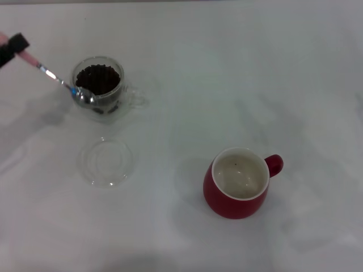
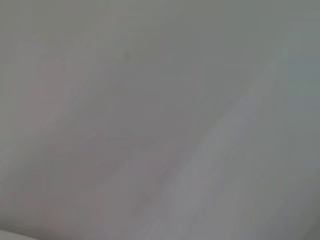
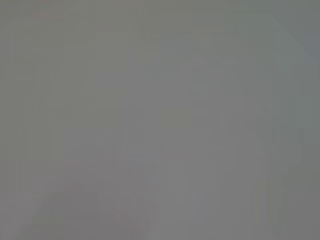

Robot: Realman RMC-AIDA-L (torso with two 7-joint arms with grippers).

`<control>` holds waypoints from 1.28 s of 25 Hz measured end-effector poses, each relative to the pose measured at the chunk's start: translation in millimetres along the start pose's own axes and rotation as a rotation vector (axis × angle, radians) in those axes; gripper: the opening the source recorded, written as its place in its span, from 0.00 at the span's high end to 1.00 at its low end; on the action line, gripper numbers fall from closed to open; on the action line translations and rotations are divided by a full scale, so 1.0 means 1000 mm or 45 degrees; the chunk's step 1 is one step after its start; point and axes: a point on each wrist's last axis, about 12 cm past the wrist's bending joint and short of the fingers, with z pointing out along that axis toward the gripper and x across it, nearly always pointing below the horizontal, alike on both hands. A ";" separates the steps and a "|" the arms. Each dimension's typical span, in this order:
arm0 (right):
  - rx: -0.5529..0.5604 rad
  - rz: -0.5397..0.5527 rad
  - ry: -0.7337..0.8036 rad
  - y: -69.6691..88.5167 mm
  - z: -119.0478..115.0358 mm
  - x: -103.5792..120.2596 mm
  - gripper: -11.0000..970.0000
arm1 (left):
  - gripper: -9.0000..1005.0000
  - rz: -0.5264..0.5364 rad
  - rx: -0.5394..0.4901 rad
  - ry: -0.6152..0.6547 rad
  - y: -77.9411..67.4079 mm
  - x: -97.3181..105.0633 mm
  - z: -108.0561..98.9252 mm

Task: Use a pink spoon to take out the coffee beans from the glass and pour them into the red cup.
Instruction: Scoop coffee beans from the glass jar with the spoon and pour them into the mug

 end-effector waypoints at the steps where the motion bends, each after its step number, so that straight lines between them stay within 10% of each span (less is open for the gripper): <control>1: -0.012 0.007 0.000 0.001 0.001 0.000 0.40 | 0.87 -0.001 0.013 0.020 0.001 -0.007 0.005; 14: -0.080 0.073 0.010 0.012 0.002 0.002 0.40 | 0.87 0.094 -0.119 0.258 0.015 -0.062 0.060; 32: -0.085 0.127 0.017 0.013 0.004 0.004 0.40 | 0.87 0.070 -0.281 0.371 0.024 -0.046 0.093</control>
